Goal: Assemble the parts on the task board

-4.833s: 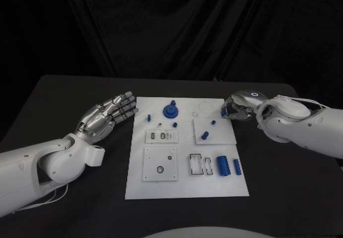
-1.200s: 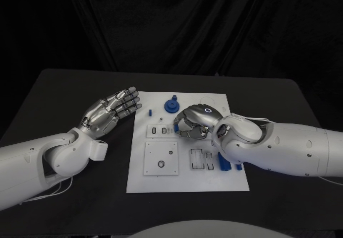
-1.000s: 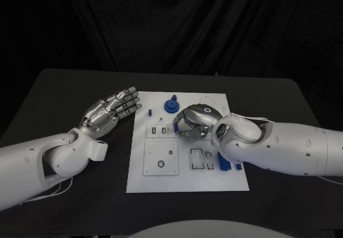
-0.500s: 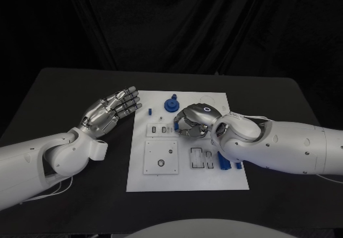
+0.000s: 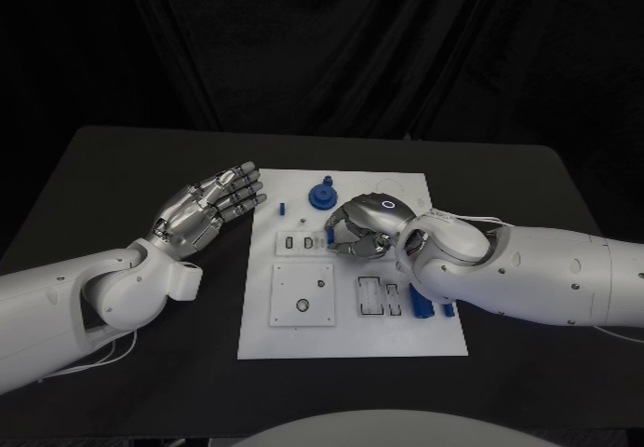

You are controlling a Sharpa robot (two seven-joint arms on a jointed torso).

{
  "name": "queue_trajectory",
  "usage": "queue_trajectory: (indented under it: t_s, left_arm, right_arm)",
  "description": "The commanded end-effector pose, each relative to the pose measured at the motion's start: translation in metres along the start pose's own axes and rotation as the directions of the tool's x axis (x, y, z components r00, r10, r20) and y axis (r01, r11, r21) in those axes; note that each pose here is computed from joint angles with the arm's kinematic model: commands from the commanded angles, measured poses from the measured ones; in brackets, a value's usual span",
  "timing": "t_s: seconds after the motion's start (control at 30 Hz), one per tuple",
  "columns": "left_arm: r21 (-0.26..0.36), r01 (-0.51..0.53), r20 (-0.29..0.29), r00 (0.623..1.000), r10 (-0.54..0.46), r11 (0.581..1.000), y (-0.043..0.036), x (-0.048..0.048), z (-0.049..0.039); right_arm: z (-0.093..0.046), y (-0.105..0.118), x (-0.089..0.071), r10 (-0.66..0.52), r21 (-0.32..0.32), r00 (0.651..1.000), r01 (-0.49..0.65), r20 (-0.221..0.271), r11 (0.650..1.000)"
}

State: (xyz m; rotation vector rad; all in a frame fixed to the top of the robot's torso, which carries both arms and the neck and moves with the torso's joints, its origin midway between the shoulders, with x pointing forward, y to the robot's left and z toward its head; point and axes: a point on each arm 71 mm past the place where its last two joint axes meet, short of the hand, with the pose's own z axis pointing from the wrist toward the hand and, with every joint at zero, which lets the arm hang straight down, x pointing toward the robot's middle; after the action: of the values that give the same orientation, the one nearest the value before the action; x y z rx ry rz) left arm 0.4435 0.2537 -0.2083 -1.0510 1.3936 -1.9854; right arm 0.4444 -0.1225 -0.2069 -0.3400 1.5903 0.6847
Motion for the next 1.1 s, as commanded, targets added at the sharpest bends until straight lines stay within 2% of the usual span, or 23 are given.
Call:
queue_trajectory:
  t_s: [0.03, 0.43, 0.7, 0.83, 1.1]
  left_arm:
    - [0.068, 0.012, -0.015, 1.000, -0.011, 0.998, -0.0038, 0.0013, -0.0003]
    - [0.065, 0.013, -0.012, 1.000, -0.012, 0.998, -0.0027, 0.0004, -0.0014]
    - [0.065, 0.013, -0.010, 1.000, -0.013, 0.998, -0.0022, 0.0002, -0.0024]
    - [0.065, 0.012, -0.007, 1.000, -0.012, 0.998, -0.0021, -0.0001, -0.0037]
    - [0.075, 0.000, 0.010, 1.000, 0.000, 0.997, -0.0038, -0.0012, -0.0065]
  right_arm:
    - [0.000, 0.001, 0.001, -0.004, -0.019, 1.000, 0.004, -0.002, 1.000]
    - [0.000, 0.002, 0.001, -0.003, -0.040, 1.000, 0.003, 0.008, 0.999]
    - [-0.002, 0.003, -0.003, 0.006, -0.068, 0.999, -0.003, 0.047, 0.998]
    - [-0.004, 0.002, -0.007, 0.013, -0.080, 0.997, -0.006, 0.077, 0.997]
    - [-0.010, -0.007, -0.023, 0.032, -0.063, 0.995, -0.027, 0.089, 0.998]
